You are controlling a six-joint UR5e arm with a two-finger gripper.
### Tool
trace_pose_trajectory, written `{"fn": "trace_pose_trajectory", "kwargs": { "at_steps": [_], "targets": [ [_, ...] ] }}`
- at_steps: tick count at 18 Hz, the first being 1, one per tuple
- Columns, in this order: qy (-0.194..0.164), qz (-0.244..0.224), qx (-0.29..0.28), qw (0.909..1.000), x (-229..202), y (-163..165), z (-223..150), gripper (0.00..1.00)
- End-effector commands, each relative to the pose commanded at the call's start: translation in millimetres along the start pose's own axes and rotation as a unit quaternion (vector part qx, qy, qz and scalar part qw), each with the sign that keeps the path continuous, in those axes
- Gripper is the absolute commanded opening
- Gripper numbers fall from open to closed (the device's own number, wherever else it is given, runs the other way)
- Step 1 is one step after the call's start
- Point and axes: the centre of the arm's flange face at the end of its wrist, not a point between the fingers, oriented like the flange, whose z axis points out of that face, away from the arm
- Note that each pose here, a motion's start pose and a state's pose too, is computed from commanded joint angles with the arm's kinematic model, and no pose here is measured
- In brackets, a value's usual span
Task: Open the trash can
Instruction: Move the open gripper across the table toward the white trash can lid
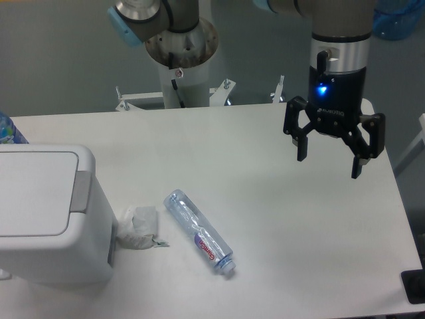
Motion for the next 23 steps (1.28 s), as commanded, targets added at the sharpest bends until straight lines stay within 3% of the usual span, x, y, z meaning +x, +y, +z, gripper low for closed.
{"fn": "trace_pose_trajectory", "kwargs": {
  "at_steps": [4,9,14,18,23],
  "targets": [
    [-0.001,-0.004,0.002,1.0000,3,-6,-3,1.00],
    [-0.001,-0.104,0.011,0.9945,14,-29,-7,1.00],
    [0.001,-0.137,0.042,0.9897,37,-71,-5,1.00],
    [0.008,-0.222,0.062,0.9731,58,-108,-2,1.00],
    [0.038,-0.270,0.077,0.9591,115,-160,10,1.00]
  ]
}}
